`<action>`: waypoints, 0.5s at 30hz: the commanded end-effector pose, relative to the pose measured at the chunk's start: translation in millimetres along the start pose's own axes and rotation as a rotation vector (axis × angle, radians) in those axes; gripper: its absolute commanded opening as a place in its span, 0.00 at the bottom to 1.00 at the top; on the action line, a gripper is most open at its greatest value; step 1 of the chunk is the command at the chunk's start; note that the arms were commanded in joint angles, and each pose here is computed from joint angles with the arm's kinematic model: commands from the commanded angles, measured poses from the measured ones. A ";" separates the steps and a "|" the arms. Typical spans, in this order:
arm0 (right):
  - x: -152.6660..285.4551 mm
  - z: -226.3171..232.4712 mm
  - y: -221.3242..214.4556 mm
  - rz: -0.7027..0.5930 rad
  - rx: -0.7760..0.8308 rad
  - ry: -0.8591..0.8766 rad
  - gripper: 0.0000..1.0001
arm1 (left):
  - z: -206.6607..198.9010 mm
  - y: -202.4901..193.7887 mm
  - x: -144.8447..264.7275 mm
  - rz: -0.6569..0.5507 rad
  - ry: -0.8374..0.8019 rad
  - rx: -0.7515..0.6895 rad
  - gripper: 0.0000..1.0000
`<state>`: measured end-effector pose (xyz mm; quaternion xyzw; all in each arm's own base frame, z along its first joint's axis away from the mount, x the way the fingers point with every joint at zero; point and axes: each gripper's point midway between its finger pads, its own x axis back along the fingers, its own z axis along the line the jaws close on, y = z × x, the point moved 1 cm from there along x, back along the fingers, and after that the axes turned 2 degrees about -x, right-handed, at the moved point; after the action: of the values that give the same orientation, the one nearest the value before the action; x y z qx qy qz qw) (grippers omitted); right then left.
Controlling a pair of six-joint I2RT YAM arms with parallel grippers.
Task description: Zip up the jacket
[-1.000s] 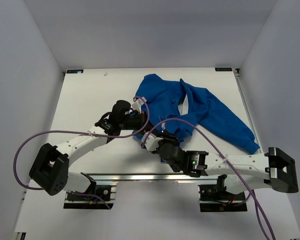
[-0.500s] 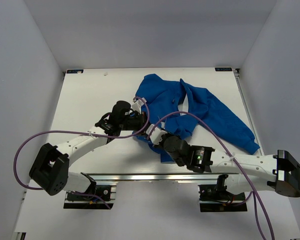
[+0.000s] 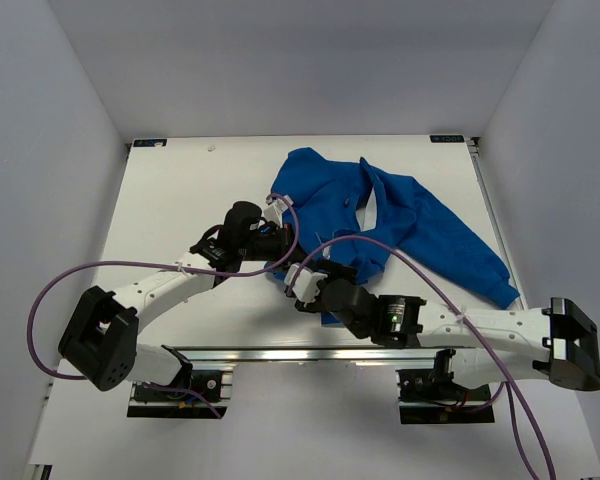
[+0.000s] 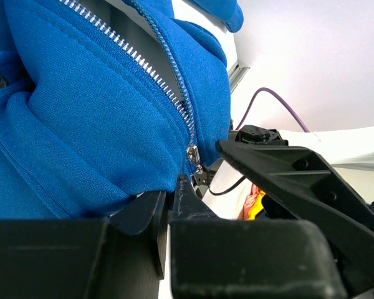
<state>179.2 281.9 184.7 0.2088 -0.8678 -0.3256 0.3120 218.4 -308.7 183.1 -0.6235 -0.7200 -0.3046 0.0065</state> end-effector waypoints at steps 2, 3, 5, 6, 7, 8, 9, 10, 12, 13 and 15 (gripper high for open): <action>-5.4 -17.0 0.4 0.031 0.042 -0.168 0.71 | -13.8 9.8 2.7 -0.016 -0.033 -0.037 0.00; -5.4 -20.8 -2.8 0.049 0.045 -0.202 0.71 | -13.1 9.4 2.2 -0.013 -0.032 -0.035 0.00; -8.2 -19.7 -5.4 0.063 0.056 -0.213 0.70 | -13.8 9.9 2.0 -0.013 -0.034 -0.037 0.00; -8.9 -19.7 -5.5 0.061 0.051 -0.219 0.71 | -12.6 10.0 1.0 -0.012 -0.032 -0.034 0.00; -9.2 -19.8 -5.9 0.061 0.052 -0.222 0.70 | -11.6 8.9 0.5 -0.007 -0.031 -0.030 0.00; -9.3 -20.4 -4.9 0.056 0.044 -0.228 0.70 | -11.7 8.4 -0.2 -0.004 -0.032 -0.029 0.00; -9.2 -21.0 -4.6 0.055 0.042 -0.232 0.70 | -10.7 8.4 -0.5 -0.003 -0.031 -0.027 0.00; -8.6 -22.4 -4.5 0.056 0.044 -0.238 0.70 | -10.4 8.1 -0.9 -0.002 -0.032 -0.026 0.00; -7.0 -27.6 -4.6 0.058 0.038 -0.271 0.69 | -11.3 8.2 -0.3 -0.003 -0.036 -0.028 0.00; -6.5 -28.9 -4.8 0.059 0.036 -0.280 0.68 | -11.6 8.8 -0.3 -0.005 -0.035 -0.029 0.00; -4.5 -32.2 -4.3 0.060 0.029 -0.295 0.65 | -12.0 9.4 -0.3 -0.007 -0.035 -0.030 0.00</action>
<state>201.3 269.3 180.0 0.1440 -0.9176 -0.2950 0.2241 218.9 -309.7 179.5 -0.6262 -0.7182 -0.3031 0.0117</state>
